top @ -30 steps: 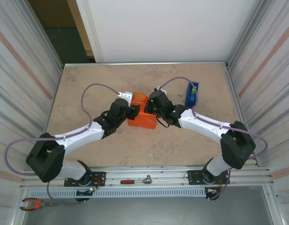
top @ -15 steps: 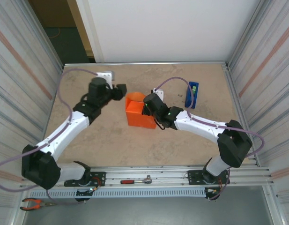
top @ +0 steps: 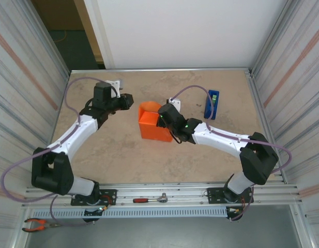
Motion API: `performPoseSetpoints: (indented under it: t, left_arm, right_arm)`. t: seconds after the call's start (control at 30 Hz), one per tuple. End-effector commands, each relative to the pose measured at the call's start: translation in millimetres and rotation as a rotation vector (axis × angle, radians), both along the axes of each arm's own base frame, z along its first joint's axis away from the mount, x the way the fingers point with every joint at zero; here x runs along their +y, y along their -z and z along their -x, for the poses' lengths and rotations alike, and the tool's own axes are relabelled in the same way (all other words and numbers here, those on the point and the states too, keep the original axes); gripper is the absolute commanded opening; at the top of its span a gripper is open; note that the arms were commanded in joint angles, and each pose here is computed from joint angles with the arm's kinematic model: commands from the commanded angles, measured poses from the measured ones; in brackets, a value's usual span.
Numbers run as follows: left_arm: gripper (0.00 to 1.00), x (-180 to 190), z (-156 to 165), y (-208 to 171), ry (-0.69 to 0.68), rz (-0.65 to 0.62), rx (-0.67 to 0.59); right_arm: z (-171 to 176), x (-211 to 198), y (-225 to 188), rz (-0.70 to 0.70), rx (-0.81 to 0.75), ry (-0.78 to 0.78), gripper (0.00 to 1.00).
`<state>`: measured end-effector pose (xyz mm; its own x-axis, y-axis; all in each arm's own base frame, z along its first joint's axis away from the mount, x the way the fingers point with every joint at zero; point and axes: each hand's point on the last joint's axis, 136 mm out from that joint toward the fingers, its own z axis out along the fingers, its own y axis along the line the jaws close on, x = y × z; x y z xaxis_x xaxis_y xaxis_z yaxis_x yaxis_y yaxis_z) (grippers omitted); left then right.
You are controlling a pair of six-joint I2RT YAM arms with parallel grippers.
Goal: Wrap the gift box in paper
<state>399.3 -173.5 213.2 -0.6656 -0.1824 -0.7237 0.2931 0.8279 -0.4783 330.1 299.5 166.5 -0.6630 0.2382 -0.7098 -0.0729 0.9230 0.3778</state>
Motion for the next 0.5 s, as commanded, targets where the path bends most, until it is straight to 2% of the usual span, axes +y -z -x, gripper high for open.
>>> performPoseSetpoints:
  t: [0.0,0.13,0.47]
  left_arm:
    - [0.16,-18.0,5.5,7.8,0.105,0.060,0.026]
    - [0.16,-30.5,10.6,20.4,0.174,0.105,0.053]
    - [0.15,-42.5,36.1,10.4,0.261,0.167,0.011]
  right_arm:
    - [48.1,-8.4,83.9,0.138,0.259,-0.071,0.00]
    - [49.4,-8.7,86.1,0.136,0.266,-0.072,0.00]
    - [48.5,-5.9,88.1,0.133,0.269,-0.075,0.00]
